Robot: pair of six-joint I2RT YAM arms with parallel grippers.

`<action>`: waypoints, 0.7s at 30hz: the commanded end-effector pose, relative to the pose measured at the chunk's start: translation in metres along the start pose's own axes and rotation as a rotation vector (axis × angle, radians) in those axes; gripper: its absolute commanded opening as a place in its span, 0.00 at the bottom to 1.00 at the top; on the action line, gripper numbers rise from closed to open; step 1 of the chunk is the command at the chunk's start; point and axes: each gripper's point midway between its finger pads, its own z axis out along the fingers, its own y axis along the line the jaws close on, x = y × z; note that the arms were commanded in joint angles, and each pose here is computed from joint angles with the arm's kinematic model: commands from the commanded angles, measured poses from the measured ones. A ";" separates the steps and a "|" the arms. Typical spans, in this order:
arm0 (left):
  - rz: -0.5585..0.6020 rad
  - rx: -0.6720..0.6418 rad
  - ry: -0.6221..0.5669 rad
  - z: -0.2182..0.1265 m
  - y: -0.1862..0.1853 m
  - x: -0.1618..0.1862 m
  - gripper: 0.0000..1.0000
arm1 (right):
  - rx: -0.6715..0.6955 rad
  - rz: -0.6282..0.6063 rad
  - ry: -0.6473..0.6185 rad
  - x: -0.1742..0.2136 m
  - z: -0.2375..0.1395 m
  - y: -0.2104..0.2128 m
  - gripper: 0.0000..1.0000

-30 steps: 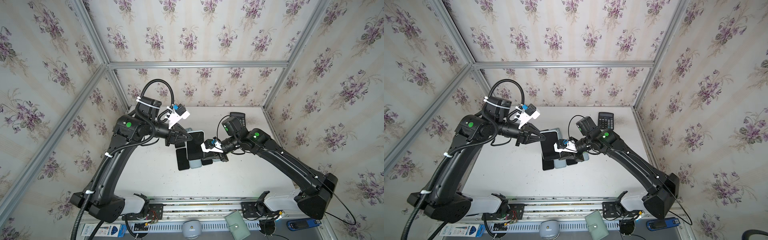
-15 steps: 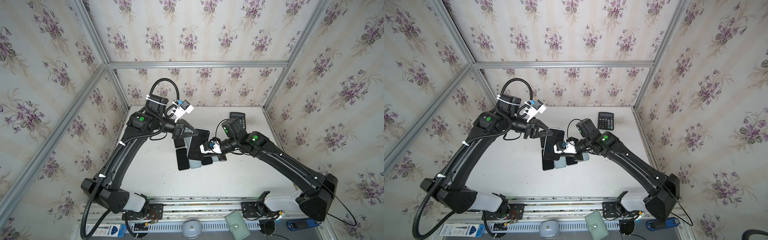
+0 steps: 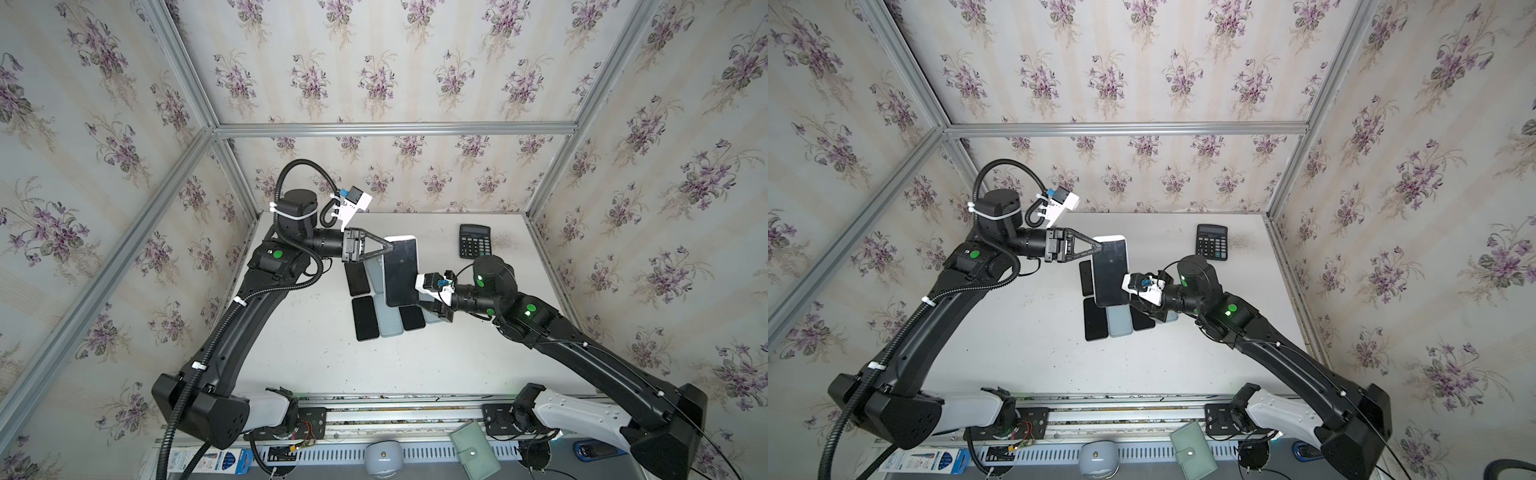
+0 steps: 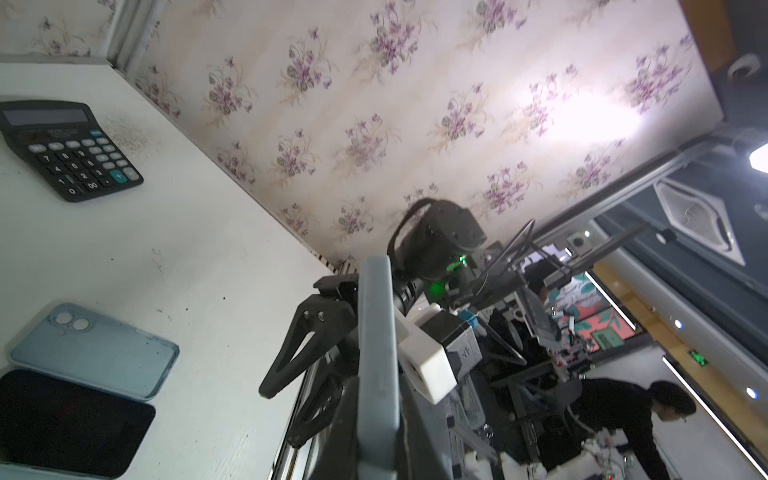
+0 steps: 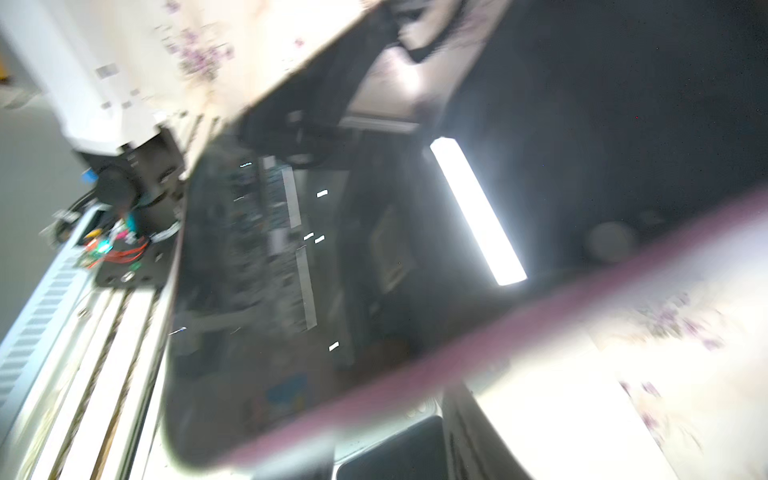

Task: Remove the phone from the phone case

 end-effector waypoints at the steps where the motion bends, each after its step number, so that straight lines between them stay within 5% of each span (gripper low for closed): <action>1: -0.113 0.130 -0.234 -0.016 -0.025 -0.051 0.00 | 0.212 0.176 -0.085 -0.015 -0.020 -0.031 0.52; 4: -0.217 0.240 -0.324 -0.027 -0.026 -0.063 0.00 | 0.268 0.354 -0.151 -0.023 -0.039 -0.037 0.57; 10: -0.281 0.230 -0.324 -0.024 -0.017 -0.065 0.00 | 0.141 0.606 -0.430 -0.071 -0.062 -0.027 0.64; 21: -0.289 0.228 -0.304 -0.022 -0.015 -0.062 0.00 | 0.050 0.767 -0.642 -0.110 -0.059 -0.045 0.65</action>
